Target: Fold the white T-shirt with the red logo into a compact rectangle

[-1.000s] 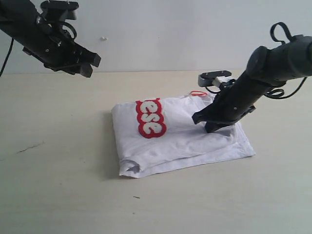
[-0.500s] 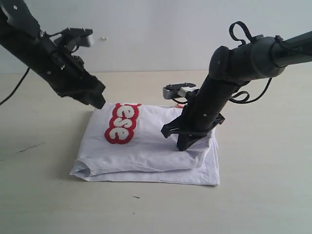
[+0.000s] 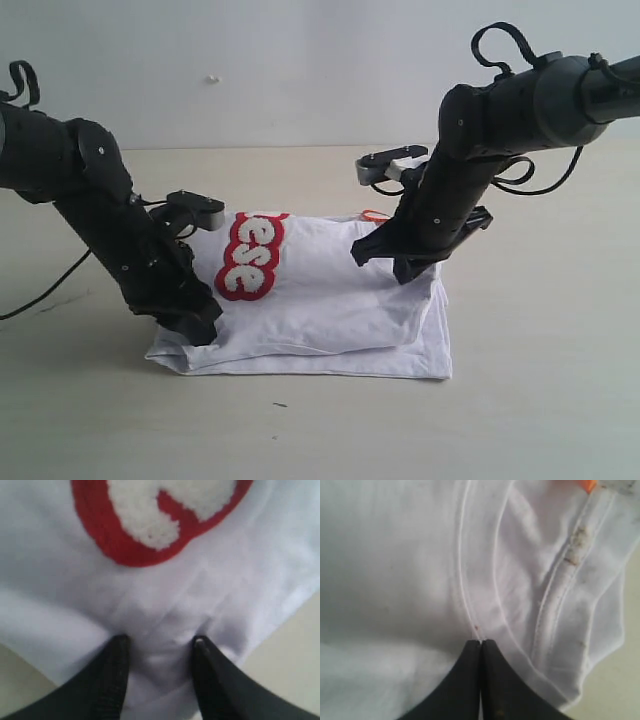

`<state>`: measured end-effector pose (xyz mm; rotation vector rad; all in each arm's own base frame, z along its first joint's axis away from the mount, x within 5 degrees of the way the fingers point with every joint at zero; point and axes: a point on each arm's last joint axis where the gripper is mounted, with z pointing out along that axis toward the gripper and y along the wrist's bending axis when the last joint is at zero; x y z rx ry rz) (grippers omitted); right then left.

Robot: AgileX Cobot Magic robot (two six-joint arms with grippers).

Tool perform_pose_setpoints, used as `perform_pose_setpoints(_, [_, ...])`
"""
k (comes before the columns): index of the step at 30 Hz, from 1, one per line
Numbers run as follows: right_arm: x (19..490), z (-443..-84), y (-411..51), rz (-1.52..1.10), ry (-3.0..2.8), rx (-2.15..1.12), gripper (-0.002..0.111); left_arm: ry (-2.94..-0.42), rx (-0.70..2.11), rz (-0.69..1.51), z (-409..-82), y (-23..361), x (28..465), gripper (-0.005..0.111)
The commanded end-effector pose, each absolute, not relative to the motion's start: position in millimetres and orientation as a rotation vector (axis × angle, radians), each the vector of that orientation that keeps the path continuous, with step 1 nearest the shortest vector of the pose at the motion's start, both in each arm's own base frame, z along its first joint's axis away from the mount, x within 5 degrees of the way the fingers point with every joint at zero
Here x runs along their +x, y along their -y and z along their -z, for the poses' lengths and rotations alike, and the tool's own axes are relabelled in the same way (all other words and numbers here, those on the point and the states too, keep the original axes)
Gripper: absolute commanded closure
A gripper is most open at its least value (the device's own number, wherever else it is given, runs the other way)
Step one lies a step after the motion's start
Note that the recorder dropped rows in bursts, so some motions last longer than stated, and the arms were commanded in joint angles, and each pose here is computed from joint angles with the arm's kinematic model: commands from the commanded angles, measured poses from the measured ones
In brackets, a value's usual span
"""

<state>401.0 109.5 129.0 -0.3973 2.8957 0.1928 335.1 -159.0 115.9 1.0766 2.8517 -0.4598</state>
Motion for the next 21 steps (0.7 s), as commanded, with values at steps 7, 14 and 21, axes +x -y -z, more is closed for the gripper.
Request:
perform_pose_setpoints(7, [410.4, -134.4, -110.0, -0.168, -2.78, -0.381, 0.108, -2.835, 1.146, 0.325, -124.5, 153.7, 332.8, 0.064])
perform_pose_setpoints(14, [424.5, -131.0, -106.2, -0.163, -2.663, -0.279, 0.101, -2.563, 0.973, 0.322, -185.7, 157.9, 341.6, 0.064])
perform_pose_setpoints(21, [430.1, -92.4, -103.3, -0.135, -2.684, -0.285, 0.101, -2.544, 0.989, 0.358, -176.3, 161.9, 344.9, 0.064])
